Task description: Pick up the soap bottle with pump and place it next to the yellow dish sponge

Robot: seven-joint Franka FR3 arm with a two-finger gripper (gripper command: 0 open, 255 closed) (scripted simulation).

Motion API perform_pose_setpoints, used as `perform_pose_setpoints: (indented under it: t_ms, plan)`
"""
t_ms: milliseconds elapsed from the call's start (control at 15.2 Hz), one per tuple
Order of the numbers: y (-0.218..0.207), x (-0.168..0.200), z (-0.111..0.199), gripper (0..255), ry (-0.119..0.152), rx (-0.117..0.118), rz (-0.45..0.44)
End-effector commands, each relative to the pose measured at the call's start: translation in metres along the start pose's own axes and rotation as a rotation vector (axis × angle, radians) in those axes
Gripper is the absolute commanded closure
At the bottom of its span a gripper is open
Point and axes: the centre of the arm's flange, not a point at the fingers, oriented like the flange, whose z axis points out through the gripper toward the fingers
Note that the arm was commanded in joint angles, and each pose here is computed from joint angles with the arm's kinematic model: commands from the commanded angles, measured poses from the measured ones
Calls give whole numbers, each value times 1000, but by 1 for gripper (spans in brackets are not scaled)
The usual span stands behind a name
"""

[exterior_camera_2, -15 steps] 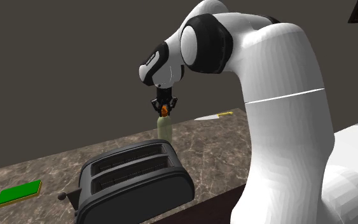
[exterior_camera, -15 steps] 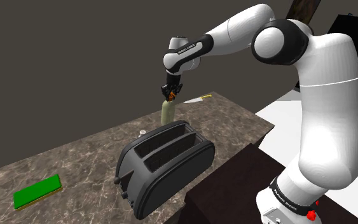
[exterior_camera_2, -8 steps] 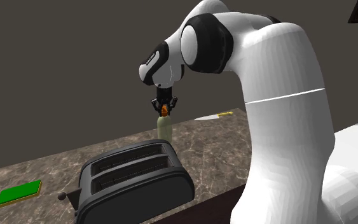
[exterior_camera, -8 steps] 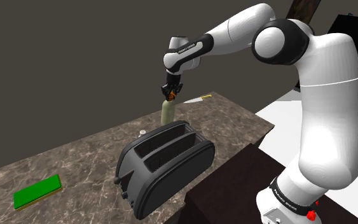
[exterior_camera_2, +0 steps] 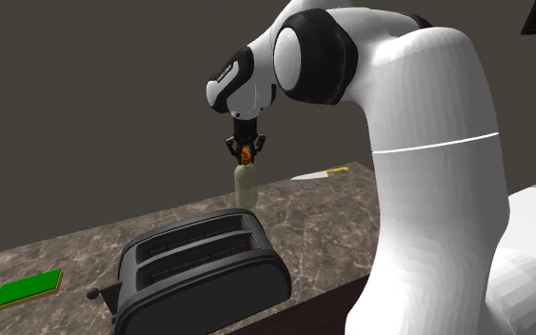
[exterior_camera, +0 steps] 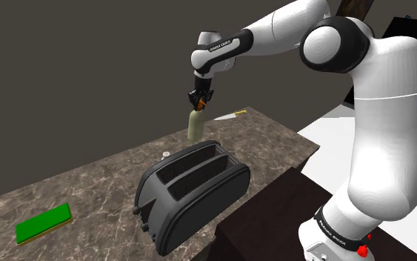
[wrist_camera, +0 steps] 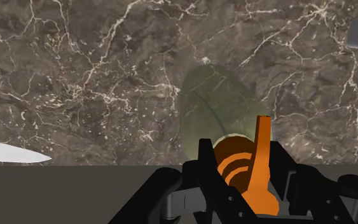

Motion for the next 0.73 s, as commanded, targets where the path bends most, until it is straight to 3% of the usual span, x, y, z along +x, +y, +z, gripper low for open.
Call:
perform_pose_setpoints:
  t_ms: [0, 660]
  plan:
    - [0, 0, -10, 255, 0, 0, 0]
    - [-1, 2, -63, 255, 0, 0, 0]
